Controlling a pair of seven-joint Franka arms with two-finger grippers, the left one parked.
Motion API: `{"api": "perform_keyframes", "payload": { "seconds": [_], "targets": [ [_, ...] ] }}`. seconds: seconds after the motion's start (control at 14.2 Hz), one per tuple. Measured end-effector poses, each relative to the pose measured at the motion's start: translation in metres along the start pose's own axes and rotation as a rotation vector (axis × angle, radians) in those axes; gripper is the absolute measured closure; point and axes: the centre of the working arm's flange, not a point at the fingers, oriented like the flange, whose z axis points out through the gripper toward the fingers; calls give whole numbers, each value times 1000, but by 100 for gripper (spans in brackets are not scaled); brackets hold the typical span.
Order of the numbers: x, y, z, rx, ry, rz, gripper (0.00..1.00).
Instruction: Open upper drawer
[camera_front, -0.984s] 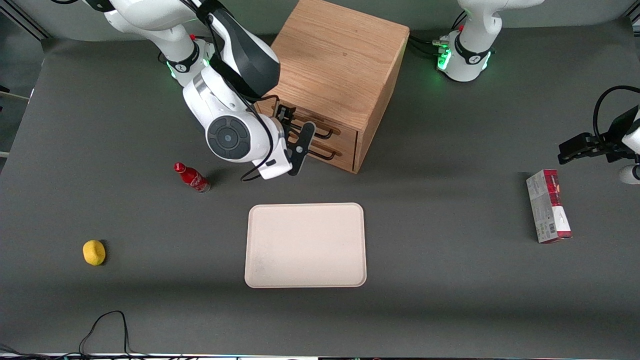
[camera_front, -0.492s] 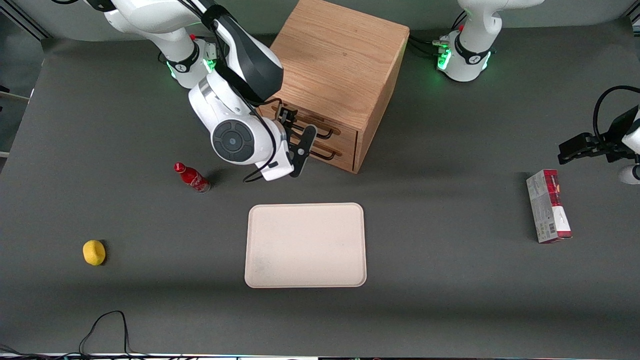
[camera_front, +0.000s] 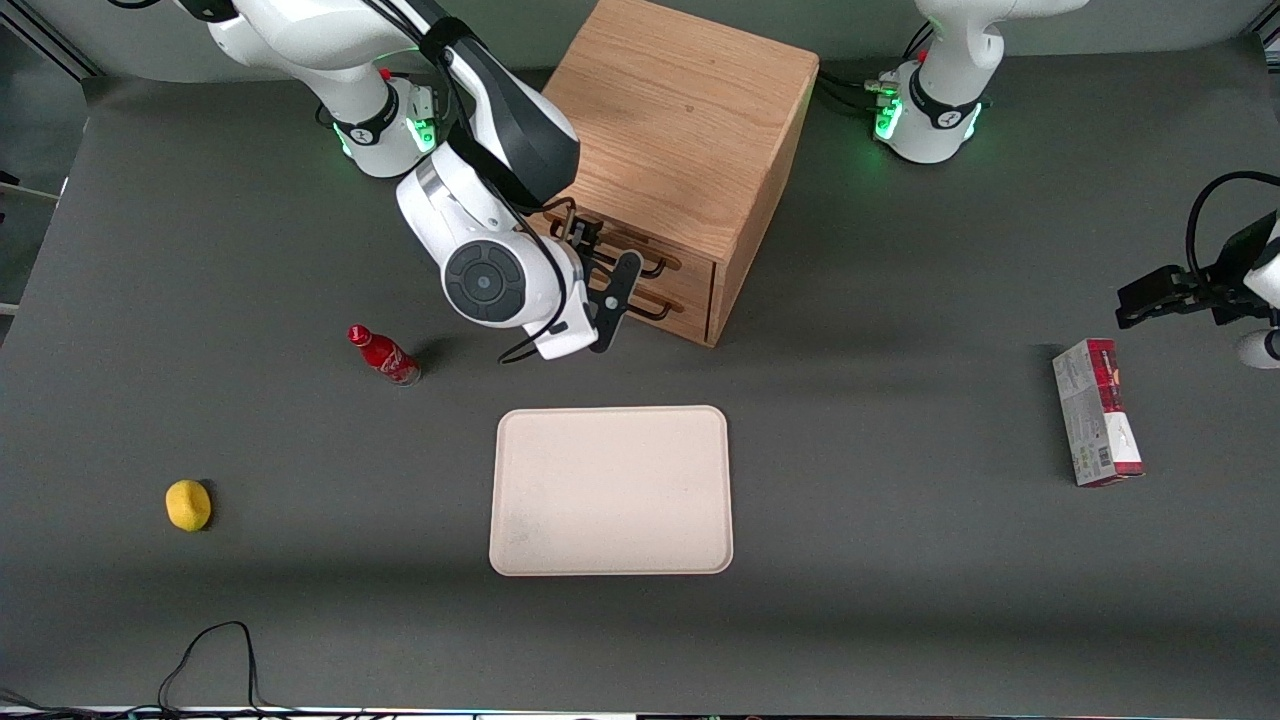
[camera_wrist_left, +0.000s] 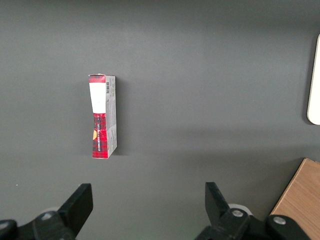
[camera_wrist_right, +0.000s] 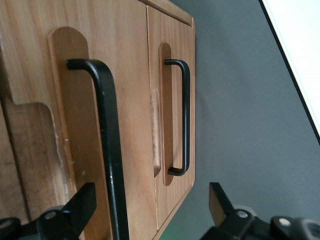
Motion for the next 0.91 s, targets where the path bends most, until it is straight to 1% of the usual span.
{"api": "perform_keyframes", "payload": {
  "seconds": [0.28, 0.77, 0.91],
  "targets": [
    [3, -2, 6, -4, 1, -4, 0],
    [4, 9, 21, -19, 24, 15, 0],
    [4, 10, 21, -20, 25, 17, 0]
  ]
}}
